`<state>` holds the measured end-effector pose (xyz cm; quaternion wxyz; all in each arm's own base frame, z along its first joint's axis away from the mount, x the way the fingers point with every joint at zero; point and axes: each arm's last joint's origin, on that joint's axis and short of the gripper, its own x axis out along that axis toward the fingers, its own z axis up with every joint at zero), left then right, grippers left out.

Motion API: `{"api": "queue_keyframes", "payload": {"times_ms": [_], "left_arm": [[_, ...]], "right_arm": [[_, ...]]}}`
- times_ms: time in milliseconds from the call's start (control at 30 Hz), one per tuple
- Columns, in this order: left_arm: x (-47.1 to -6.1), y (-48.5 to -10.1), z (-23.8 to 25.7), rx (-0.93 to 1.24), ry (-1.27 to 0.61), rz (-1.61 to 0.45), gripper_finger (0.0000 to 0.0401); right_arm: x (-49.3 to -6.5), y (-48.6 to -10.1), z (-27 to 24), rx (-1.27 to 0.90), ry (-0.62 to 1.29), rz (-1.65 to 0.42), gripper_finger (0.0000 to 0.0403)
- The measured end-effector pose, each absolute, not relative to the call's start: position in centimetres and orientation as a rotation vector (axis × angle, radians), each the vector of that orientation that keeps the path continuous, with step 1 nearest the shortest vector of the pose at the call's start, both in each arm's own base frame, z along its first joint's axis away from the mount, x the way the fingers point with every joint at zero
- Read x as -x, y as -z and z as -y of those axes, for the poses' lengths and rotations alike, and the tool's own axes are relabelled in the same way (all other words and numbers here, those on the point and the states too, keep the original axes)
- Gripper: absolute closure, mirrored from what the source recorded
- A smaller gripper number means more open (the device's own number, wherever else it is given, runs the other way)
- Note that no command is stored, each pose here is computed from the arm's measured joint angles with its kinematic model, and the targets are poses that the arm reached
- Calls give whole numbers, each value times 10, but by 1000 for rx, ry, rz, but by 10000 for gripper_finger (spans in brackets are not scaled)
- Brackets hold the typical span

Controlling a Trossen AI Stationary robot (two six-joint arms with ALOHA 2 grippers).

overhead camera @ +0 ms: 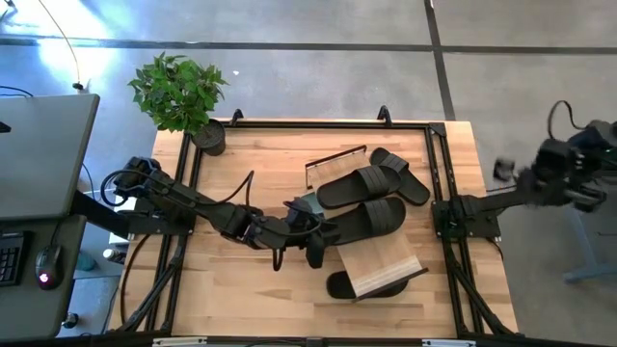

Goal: Pick and place slides into the shelf
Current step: Put the black slides under the shelf

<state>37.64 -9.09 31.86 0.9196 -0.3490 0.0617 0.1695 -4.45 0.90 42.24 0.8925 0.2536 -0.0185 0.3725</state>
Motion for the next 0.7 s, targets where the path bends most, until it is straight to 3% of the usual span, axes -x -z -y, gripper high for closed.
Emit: {"api": "queue_keyframes", "payload": {"times_ms": [100,167,267,500,700], "left_arm": [[-376,-319,91,683,-334,-139,224],[-377,-318,92,653,-315,-151,224],[-377,-318,92,611,-296,-164,224],[-377,-318,93,552,-247,-190,224],[-377,-318,95,533,-192,-216,224]], "right_arm": [[58,-418,6,-486,-317,-57,361],[62,-417,15,-477,-162,-121,361],[57,-421,26,-523,-75,-174,361],[56,-395,60,-991,224,-350,361],[46,-380,78,-1133,245,-188,351]]}}
